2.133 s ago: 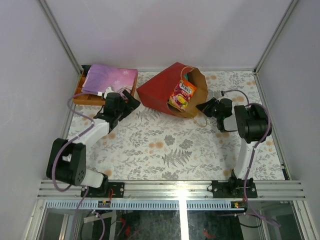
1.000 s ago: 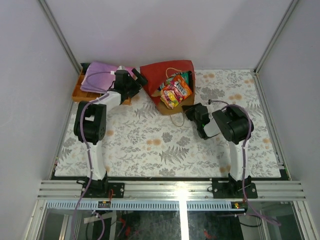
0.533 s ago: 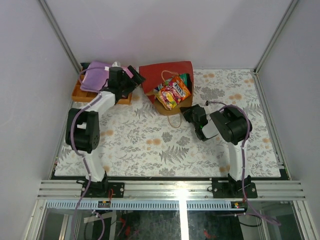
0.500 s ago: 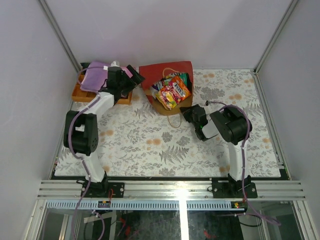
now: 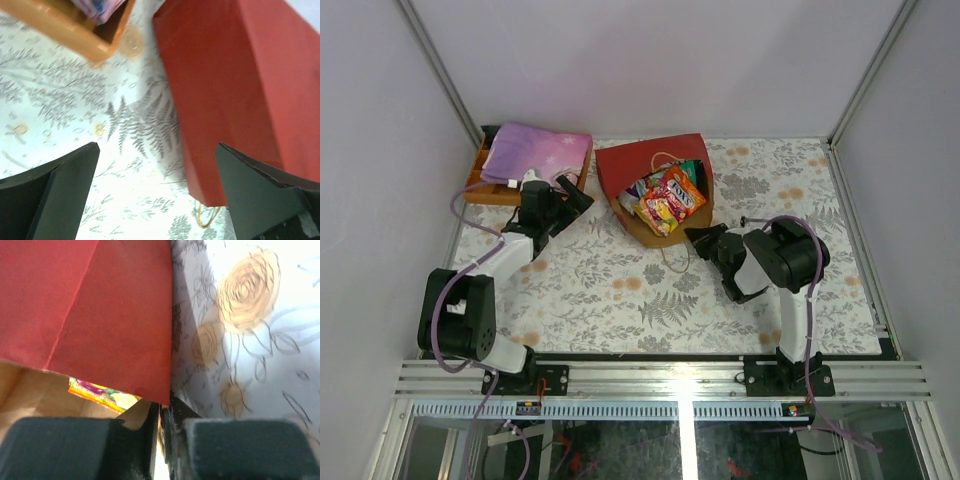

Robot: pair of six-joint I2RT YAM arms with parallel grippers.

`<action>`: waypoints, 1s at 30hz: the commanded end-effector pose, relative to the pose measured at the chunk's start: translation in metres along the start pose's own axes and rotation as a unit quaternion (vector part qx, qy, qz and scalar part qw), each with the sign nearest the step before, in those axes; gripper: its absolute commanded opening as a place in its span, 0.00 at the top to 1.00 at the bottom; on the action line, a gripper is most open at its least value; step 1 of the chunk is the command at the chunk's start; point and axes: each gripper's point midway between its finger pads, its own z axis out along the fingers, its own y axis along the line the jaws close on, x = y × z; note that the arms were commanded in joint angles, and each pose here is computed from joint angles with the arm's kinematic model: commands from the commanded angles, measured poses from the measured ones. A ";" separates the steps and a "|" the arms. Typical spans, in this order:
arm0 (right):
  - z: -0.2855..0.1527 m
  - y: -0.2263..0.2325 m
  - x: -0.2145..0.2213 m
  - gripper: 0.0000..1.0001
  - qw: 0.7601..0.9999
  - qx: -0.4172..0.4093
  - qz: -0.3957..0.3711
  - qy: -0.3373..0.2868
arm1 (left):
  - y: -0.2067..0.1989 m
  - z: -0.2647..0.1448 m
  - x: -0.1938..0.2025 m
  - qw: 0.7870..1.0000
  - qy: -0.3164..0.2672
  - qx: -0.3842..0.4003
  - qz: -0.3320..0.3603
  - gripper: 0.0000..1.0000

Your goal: Take the snacks out of the paper bag

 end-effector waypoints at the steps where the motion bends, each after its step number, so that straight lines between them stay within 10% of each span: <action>1: -0.032 -0.058 0.017 0.68 0.997 0.053 -0.039 0.048 | -0.002 -0.014 -0.018 0.998 -0.058 0.011 -0.008 0.00; 5: -0.032 -0.043 0.018 0.01 0.995 0.017 -0.063 0.078 | 0.008 -0.018 -0.012 0.998 -0.056 0.001 -0.005 0.00; 20: -0.124 -0.045 -0.079 0.01 0.952 0.224 -0.197 -0.063 | 0.078 -0.040 0.027 0.994 -0.051 -0.100 -0.018 0.00; 30: -0.144 -0.045 -0.086 0.01 0.896 0.305 -0.322 0.023 | 0.103 -0.035 0.057 0.984 0.007 -0.173 0.040 0.06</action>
